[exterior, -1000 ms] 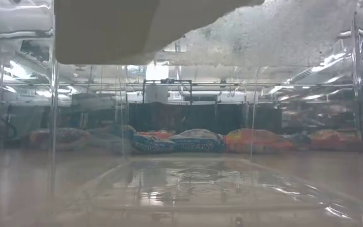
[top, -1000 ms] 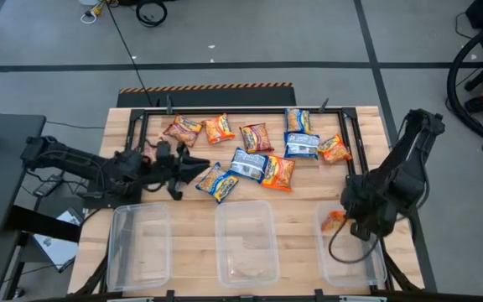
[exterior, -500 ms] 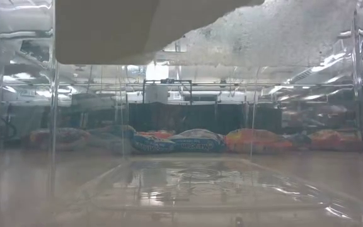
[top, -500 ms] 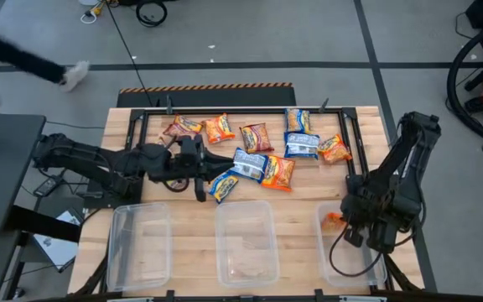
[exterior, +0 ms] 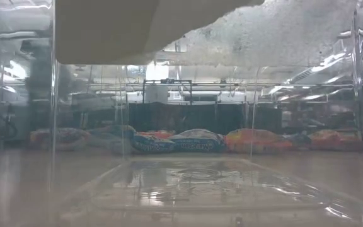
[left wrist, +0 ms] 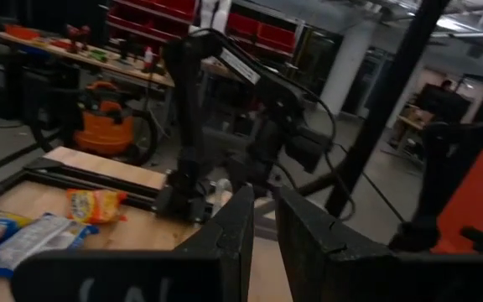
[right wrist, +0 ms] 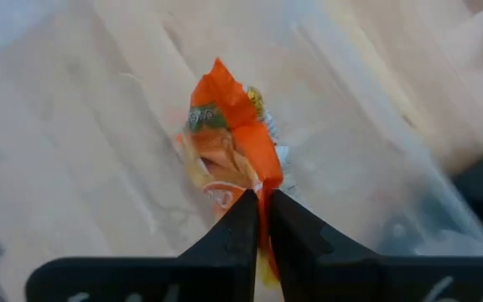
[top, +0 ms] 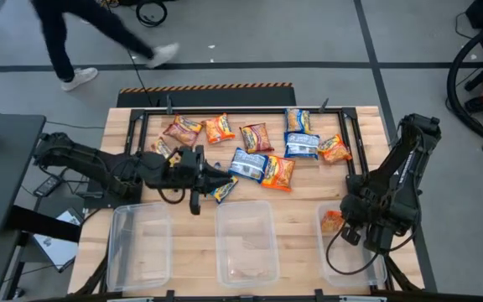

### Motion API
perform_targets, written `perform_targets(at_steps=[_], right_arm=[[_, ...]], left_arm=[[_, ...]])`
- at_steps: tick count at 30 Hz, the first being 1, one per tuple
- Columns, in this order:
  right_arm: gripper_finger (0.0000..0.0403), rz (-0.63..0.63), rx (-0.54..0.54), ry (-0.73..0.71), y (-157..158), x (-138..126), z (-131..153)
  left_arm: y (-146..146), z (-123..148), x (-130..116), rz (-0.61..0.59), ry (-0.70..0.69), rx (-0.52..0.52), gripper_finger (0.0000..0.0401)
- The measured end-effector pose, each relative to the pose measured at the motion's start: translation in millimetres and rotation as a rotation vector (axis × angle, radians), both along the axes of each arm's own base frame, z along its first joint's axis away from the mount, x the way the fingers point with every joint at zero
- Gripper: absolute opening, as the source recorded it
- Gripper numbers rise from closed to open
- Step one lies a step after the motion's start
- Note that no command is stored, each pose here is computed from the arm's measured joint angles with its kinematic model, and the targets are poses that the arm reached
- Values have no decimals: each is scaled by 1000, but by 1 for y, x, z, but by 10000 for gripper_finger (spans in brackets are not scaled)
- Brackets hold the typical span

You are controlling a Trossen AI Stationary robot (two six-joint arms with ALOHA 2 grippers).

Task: Sort Maruchan noodles
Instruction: Put the bottom right orange noodle pack into the right transparent bin, then put the bottom center orange noodle pack into the right transparent bin

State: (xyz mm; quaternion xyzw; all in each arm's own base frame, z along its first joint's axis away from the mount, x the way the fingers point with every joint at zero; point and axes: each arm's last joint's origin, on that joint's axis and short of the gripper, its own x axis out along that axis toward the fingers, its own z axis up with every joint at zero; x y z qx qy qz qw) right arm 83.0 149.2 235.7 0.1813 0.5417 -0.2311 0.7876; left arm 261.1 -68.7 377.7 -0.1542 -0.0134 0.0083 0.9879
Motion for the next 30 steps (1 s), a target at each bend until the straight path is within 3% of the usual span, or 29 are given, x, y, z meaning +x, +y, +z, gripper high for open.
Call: perform_targets(at_steps=[5,8,15,20,25,30], right_arm=[[78,-19,23,115,-3,-2,1],[111,-3,34,126,-4,0,16],[181,18,-5,-39,-12,19,69],[208,76,-107,-234,-25,49,92],[209,199,-213,-223,-43,89,83],[213,244,-211,-192,-65,136,72]], left_arm=[[-10,-1,-3,-40,5,1,57],[-15,0,-6,-61,2,1,57],[-18,1,-9,-77,10,4,57],[-18,-2,-9,-75,33,10,57],[-16,-3,-13,-75,70,-12,57],[-11,7,-26,-74,42,-39,57]])
